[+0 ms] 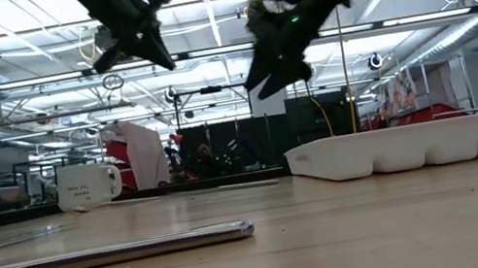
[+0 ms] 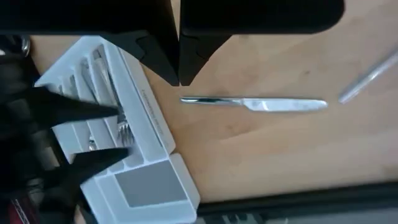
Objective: Sort silverware
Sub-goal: Put the silver table knife into the silverware tray
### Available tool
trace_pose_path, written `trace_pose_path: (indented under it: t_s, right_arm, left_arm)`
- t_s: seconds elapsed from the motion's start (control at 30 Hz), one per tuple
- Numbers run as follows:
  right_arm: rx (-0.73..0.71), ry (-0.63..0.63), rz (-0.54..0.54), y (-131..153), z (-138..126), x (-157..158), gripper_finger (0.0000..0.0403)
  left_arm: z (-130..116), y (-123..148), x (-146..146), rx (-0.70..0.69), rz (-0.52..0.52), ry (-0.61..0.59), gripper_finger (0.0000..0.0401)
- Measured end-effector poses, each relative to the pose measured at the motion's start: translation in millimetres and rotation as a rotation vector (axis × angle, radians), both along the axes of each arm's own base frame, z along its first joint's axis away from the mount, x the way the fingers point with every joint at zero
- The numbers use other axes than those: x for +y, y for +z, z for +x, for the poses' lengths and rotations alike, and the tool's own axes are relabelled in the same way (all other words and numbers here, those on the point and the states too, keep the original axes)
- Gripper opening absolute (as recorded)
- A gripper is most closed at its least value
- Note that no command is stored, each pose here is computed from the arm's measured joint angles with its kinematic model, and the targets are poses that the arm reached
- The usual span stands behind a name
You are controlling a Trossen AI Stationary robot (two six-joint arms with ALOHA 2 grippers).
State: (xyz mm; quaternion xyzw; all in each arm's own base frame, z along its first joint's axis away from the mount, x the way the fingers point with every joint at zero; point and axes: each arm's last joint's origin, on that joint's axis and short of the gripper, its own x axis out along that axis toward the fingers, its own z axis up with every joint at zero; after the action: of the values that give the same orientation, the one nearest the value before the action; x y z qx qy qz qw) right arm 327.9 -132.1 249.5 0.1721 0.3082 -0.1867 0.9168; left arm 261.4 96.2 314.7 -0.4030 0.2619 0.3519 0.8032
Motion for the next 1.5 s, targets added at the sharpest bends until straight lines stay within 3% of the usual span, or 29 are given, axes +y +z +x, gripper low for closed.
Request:
trace_pose_path:
  t_s: [0.13, 0.37, 0.43, 0.6, 0.87, 1.0, 1.2, 1.37, 1.5]
  right_arm:
    - [0.240, 0.144, -0.120, -8.6, 36.3, -0.2, 0.0235]
    - [0.409, 0.285, -0.092, -42.3, 80.1, -1.7, 0.0235]
    - [0.402, 0.277, -0.045, -51.6, 89.5, -4.9, 0.0235]
    - [0.458, 0.250, -0.045, -76.5, 100.7, -17.3, 0.0235]
    - [0.515, 0.198, 0.008, -98.7, 97.5, -36.7, 0.0228]
    - [0.598, 0.234, 0.064, -111.2, 93.4, -31.4, 0.0186]
    - [0.648, 0.174, 0.042, -113.5, 93.9, -24.1, 0.0131]
    - [0.685, 0.147, 0.088, -115.5, 88.2, -27.4, 0.0024]
    - [0.708, 0.156, 0.088, -113.9, 85.4, -26.5, 0.0007]
  left_arm:
    - [-14.8, 14.0, -4.8, -0.013, 0.053, -0.029, 0.0004]
    - [-35.8, 30.8, -11.7, -0.035, 0.108, -0.045, 0.0004]
    - [-41.0, 33.6, -13.5, -0.032, 0.116, -0.050, 0.0004]
    - [-50.1, 35.1, -16.2, 0.013, 0.143, -0.068, 0.0004]
    - [-57.5, 30.0, -18.4, 0.106, 0.132, -0.078, 0.0004]
    - [-58.4, 29.2, -18.4, 0.130, 0.149, -0.097, 0.0004]
    - [-58.5, 29.3, -18.1, 0.144, 0.174, -0.108, 0.0004]
    - [-58.6, 29.4, -17.9, 0.153, 0.189, -0.118, 0.0004]
    - [-58.6, 29.4, -17.9, 0.155, 0.193, -0.123, 0.0004]
